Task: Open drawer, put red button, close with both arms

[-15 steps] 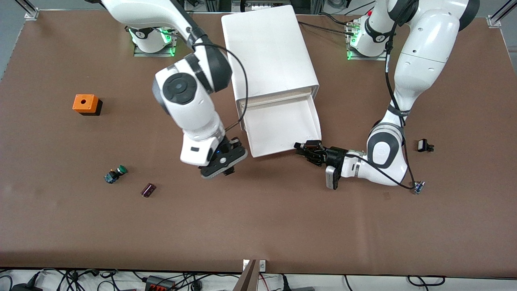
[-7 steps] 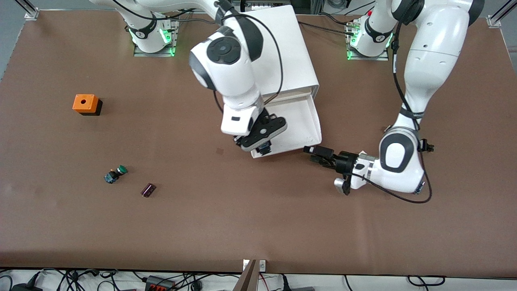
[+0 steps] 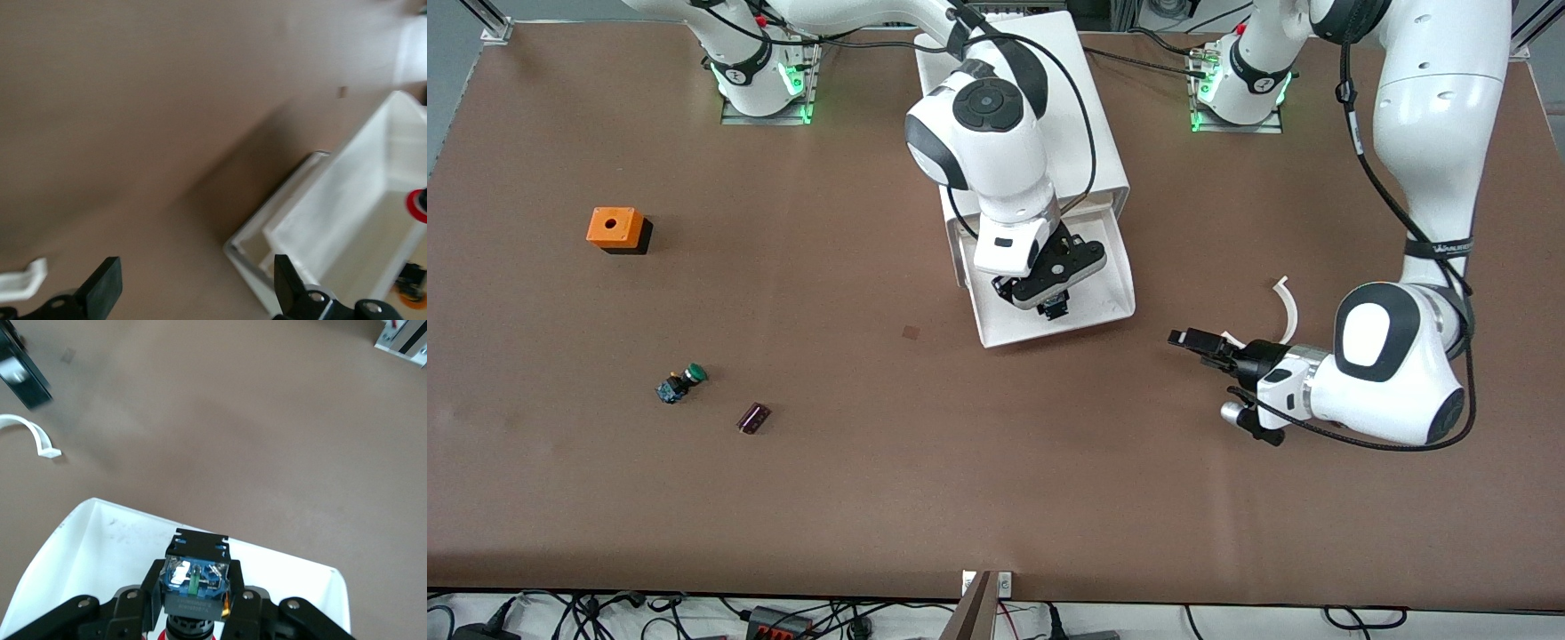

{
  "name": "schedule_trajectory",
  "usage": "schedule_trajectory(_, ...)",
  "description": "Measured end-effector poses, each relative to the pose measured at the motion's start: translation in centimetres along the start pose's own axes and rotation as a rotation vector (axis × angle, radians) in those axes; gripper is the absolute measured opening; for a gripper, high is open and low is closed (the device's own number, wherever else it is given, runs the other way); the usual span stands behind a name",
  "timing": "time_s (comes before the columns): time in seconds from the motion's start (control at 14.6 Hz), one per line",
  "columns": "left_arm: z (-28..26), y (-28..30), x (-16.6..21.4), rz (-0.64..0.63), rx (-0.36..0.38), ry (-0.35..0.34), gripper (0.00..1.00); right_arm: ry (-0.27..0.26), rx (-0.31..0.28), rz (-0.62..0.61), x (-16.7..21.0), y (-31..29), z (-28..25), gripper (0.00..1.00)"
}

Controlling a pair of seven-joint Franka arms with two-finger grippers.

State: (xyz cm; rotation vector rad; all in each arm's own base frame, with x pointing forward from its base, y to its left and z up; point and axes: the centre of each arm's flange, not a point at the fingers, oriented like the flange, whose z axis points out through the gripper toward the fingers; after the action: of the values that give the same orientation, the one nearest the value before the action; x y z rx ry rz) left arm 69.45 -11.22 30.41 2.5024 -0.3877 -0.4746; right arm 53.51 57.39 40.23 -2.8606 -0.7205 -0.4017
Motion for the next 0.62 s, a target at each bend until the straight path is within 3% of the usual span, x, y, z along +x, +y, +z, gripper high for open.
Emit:
schedule_trajectory(0.27,-1.3,0.7,-0.9,-0.153,0.277,-0.039,1.00,-0.093,0.010,0.050,-1.2,-0.3,1.5,0.41)
schedule_trajectory(0.41,-0.7,2.0,-0.7,-0.217,0.345,-0.041,1.00,-0.114,0.019,0.067,-1.3,0.1,1.8,0.41)
schedule_trajectory(0.62,0.3,3.9,-0.2,-0.258,0.387,-0.039,1.00,-0.141,0.013,0.078,-1.9,0.1,3.7,0.41)
